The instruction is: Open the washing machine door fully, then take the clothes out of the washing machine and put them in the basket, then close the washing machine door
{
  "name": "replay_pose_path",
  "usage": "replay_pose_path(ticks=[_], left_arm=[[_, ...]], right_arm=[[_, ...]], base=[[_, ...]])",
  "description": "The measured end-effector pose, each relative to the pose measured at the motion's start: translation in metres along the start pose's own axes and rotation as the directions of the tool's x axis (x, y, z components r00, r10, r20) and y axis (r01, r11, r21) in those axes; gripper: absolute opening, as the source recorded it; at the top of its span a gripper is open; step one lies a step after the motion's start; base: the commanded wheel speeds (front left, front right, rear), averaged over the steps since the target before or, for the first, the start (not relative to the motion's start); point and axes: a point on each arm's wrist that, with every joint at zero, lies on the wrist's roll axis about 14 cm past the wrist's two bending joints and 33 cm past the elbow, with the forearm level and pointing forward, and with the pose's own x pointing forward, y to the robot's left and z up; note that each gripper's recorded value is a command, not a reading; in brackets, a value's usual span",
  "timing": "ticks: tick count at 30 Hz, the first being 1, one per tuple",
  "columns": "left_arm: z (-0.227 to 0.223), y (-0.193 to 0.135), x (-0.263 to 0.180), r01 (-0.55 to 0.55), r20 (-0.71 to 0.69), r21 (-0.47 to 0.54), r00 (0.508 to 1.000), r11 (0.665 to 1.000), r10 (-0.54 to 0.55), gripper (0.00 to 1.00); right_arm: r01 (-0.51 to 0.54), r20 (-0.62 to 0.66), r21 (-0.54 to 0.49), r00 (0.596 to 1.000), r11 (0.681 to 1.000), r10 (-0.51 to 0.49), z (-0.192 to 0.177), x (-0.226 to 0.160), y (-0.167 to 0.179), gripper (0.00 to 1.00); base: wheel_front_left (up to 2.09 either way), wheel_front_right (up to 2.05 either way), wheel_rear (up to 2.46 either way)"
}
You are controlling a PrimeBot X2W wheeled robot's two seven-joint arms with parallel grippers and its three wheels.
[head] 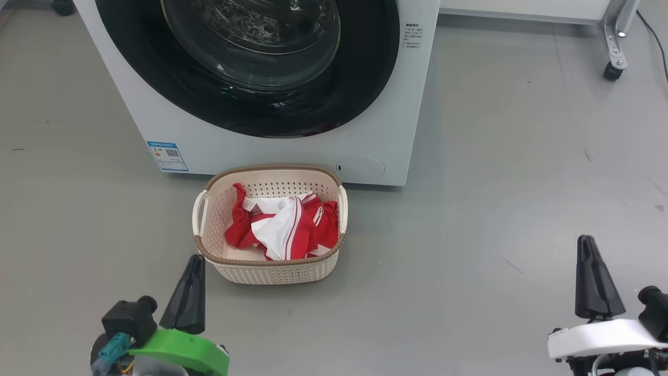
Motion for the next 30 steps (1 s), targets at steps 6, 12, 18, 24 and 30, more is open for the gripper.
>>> replay_pose_path(ticks=[6, 12, 18, 24, 30], left_arm=[[-0.008, 0.002, -0.005, -0.016, -0.021, -0.031, 1.0, 0.999, 0.015, 0.0], [-0.006, 0.002, -0.005, -0.028, -0.016, -0.106, 1.0, 0.994, 0.026, 0.0], [-0.006, 0.006, -0.003, -0.049, -0.021, -0.184, 0.999, 0.982, 0.046, 0.0], [-0.005, 0.01, -0.002, -0.068, -0.028, -0.247, 0.998, 0.967, 0.063, 0.0], [-0.004, 0.013, -0.002, -0.086, -0.035, -0.316, 0.996, 0.945, 0.079, 0.0]], right_arm=[[0.021, -0.027, 0.036, 0.999, 0.999, -0.02, -0.009, -0.005, -0.002, 0.0], [0.05, -0.036, 0.11, 0.998, 0.993, -0.047, -0.01, -0.008, -0.007, 0.0], [0.087, -0.05, 0.194, 0.996, 0.977, -0.078, -0.012, -0.009, -0.013, 0.0], [0.118, -0.066, 0.259, 0.992, 0.959, -0.104, -0.015, -0.01, -0.018, 0.0], [0.145, -0.078, 0.331, 0.989, 0.932, -0.126, -0.015, -0.009, -0.024, 0.0]], base=[[0.0, 0.0, 0.0], [0.0, 0.0, 0.0], [0.0, 0.0, 0.0], [0.0, 0.0, 0.0], [0.0, 0.0, 0.0]])
